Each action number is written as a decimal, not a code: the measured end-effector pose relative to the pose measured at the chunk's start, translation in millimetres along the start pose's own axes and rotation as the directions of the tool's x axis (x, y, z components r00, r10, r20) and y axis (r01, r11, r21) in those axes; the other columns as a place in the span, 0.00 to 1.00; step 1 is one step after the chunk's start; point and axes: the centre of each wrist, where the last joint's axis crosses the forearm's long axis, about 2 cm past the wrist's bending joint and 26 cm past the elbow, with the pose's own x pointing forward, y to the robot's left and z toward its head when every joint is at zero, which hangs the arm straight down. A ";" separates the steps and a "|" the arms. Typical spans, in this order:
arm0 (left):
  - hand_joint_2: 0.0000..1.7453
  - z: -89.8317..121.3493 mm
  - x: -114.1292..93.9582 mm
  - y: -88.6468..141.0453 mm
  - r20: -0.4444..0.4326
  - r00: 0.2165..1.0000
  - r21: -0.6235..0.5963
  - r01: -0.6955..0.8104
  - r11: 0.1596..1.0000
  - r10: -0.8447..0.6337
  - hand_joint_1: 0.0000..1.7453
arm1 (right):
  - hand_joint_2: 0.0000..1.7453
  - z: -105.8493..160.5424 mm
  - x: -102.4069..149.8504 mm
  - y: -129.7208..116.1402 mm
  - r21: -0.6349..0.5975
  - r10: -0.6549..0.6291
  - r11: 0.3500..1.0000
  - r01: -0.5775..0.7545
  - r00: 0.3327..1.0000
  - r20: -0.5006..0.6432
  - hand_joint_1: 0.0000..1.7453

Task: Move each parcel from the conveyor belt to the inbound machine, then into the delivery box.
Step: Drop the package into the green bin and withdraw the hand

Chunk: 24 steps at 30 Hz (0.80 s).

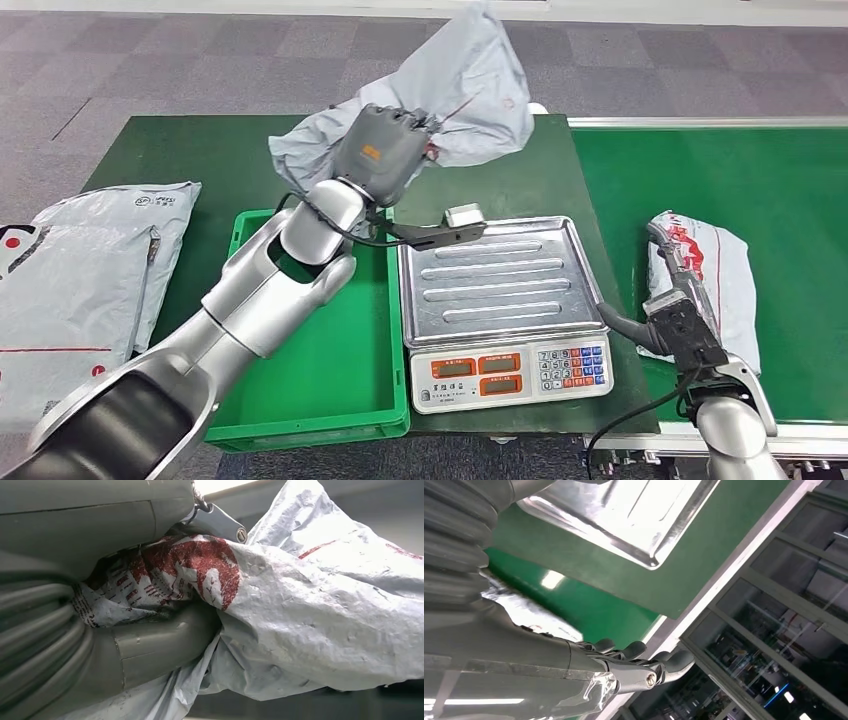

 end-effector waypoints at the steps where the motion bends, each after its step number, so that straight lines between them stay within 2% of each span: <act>1: 1.00 7.8 -7.3 -6.1 -0.025 1.000 -0.025 0.017 1.000 -0.018 1.00 | 1.00 3.7 -1.1 -2.0 -0.004 0.001 1.000 -0.001 1.000 -0.003 0.00; 7: 1.00 67.3 -46.9 -42.3 -0.128 0.988 -0.129 0.073 0.989 -0.090 1.00 | 1.00 21.7 -2.8 -12.8 -0.019 0.017 1.000 -0.018 1.000 -0.024 0.00; 11: 1.00 93.2 -60.0 -50.3 -0.150 0.981 -0.196 0.096 0.976 -0.126 1.00 | 1.00 24.0 1.0 -16.0 -0.039 0.023 0.999 -0.024 0.999 -0.038 0.00; 18: 1.00 164.4 -74.4 -65.0 -0.187 0.950 -0.339 0.177 0.924 -0.251 1.00 | 1.00 43.9 13.1 -22.3 -0.085 0.034 0.996 -0.039 0.998 -0.058 0.00; 19: 1.00 176.6 -74.4 -65.9 -0.195 0.946 -0.356 0.180 0.917 -0.261 0.95 | 1.00 44.5 14.3 -22.7 -0.089 0.035 0.995 -0.040 0.998 -0.056 0.00; 22: 1.00 211.8 -75.9 -65.5 -0.234 0.932 -0.386 0.172 0.906 -0.276 0.21 | 1.00 45.0 16.0 -22.5 -0.092 0.036 0.995 -0.040 0.998 -0.051 0.00; 23: 1.00 221.7 -76.2 -64.0 -0.249 0.927 -0.386 0.170 0.907 -0.279 0.00 | 1.00 45.1 16.1 -21.9 -0.092 0.036 0.995 -0.041 0.998 -0.050 0.00; 24: 1.00 229.3 -75.7 -62.5 -0.259 0.925 -0.381 0.167 0.910 -0.278 0.00 | 1.00 45.1 16.3 -21.3 -0.093 0.038 0.995 -0.042 0.998 -0.050 0.00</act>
